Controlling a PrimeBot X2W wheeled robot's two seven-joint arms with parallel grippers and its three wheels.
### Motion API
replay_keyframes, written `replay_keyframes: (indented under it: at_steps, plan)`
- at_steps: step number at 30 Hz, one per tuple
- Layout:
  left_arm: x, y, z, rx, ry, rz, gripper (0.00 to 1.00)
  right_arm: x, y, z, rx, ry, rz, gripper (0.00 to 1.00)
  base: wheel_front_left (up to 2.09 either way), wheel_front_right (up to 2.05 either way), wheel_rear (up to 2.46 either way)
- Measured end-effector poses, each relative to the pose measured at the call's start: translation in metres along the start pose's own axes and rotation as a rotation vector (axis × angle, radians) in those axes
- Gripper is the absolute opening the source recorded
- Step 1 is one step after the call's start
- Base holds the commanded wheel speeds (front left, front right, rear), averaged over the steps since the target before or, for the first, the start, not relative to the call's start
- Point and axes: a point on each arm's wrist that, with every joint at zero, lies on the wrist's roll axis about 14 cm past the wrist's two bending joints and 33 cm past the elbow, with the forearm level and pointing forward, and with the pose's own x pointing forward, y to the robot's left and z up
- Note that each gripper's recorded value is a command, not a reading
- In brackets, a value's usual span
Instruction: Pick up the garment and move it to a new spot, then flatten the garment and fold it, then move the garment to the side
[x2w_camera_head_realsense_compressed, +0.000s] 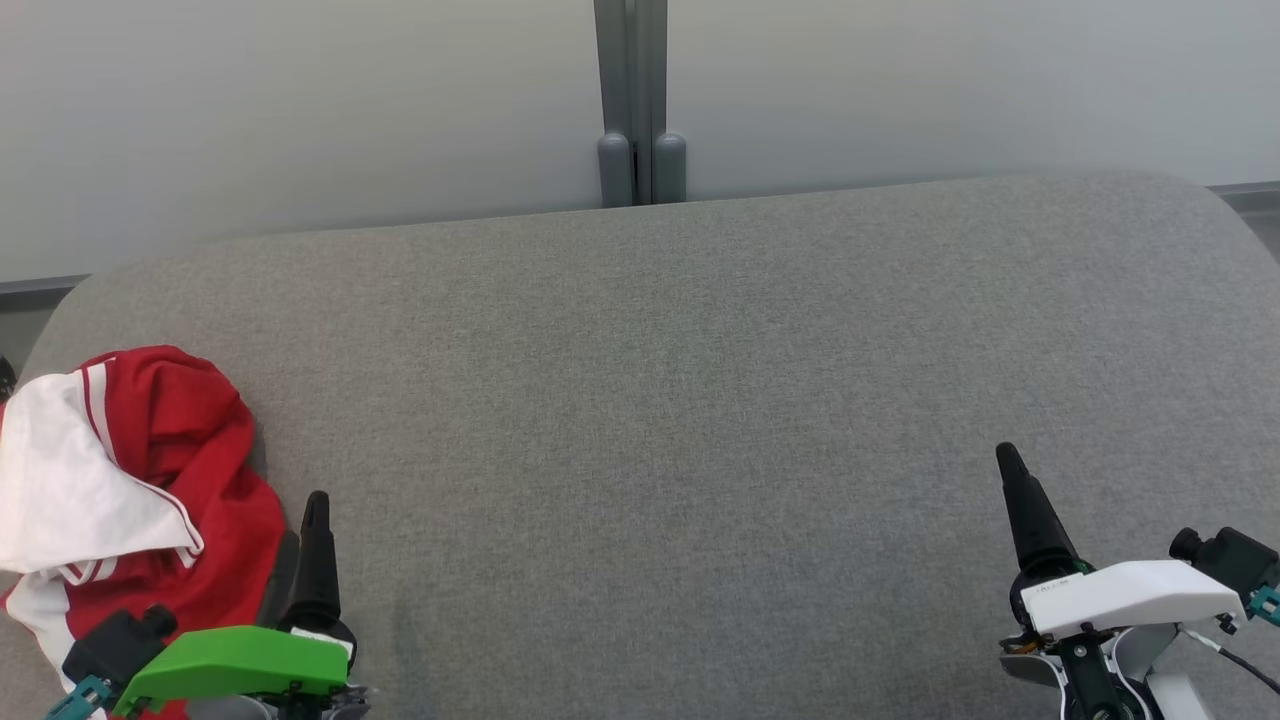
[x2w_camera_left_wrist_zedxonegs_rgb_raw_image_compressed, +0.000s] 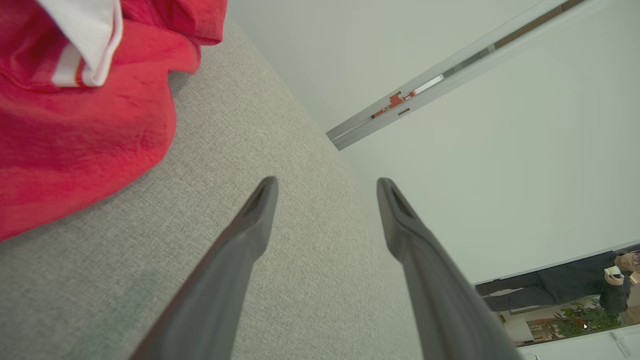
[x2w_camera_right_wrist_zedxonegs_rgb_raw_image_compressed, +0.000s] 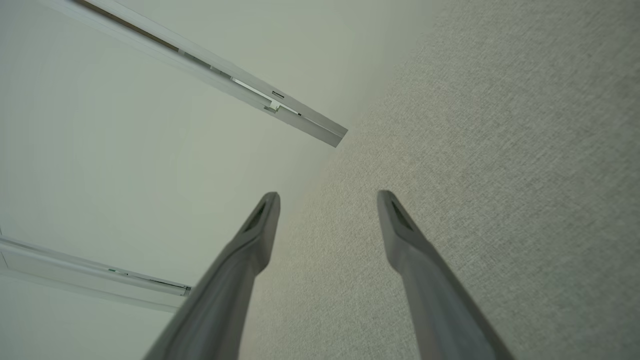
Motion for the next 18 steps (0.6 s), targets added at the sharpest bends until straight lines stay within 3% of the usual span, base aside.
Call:
replay_keyframes:
  at_steps: [18]
  plan:
    - [-0.006,-0.012,-0.003,0.281,-0.026,-0.030,1.00,-0.004,0.017,-0.002,-0.261,-0.016,0.064,1.00,0.00,0.00,0.00]
